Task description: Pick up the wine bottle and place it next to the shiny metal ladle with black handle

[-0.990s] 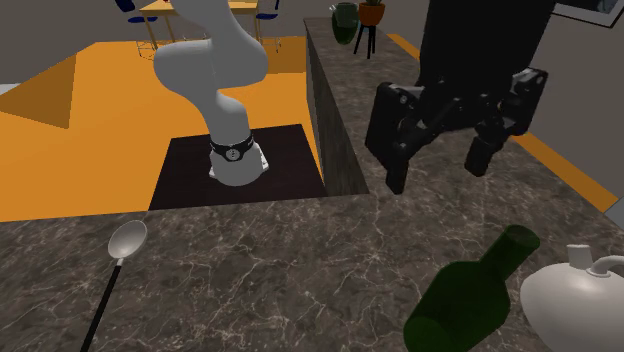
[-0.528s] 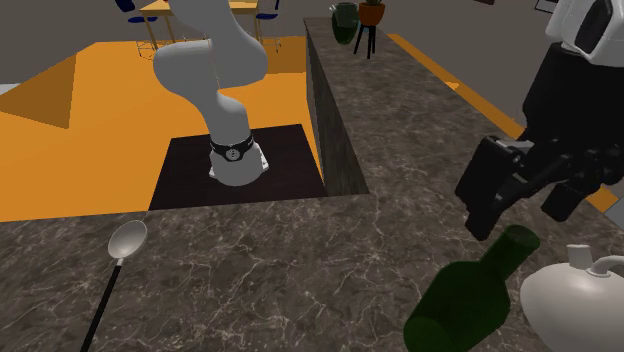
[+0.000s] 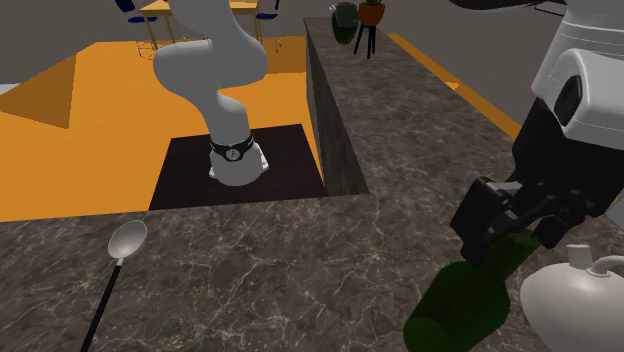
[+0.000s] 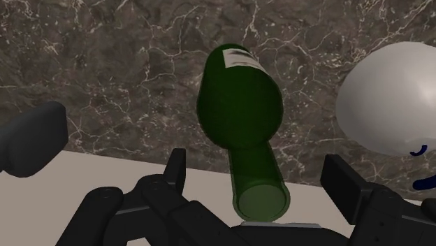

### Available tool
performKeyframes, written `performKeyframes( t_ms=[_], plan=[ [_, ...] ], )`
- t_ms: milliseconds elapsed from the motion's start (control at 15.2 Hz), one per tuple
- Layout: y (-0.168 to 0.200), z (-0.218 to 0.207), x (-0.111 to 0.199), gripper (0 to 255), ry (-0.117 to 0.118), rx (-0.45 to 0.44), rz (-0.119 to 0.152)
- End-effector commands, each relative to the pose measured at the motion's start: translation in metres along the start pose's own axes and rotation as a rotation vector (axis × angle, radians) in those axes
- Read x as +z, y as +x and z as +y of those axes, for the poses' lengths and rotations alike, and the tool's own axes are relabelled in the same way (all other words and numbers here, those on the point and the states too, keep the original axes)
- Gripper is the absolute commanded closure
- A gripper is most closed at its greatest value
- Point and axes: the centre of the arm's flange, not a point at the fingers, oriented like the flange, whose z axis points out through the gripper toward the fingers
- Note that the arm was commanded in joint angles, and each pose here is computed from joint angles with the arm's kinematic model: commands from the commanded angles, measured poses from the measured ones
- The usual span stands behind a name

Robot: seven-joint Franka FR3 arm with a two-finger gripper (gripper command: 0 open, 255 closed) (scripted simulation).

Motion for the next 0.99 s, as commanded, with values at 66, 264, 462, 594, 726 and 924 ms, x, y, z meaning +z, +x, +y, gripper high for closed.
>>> performKeyframes(
  t_ms=[66, 264, 462, 594, 726, 924],
  plan=[
    [-0.0002, 0.0001, 0.0029, 0, 0.0, 0.0, 0.001],
    [-0.0002, 0.0001, 0.0029, 0, 0.0, 0.0, 0.001],
    [-0.0002, 0.0001, 0.0029, 255, 0.0, 0.0, 0.001],
    [-0.0002, 0.0001, 0.0029, 255, 0.0, 0.0, 0.001],
    [-0.0002, 0.0002, 0.003, 255, 0.0, 0.0, 0.001],
    [-0.0002, 0.0002, 0.0029, 255, 0.0, 0.0, 0.001]
  ],
)
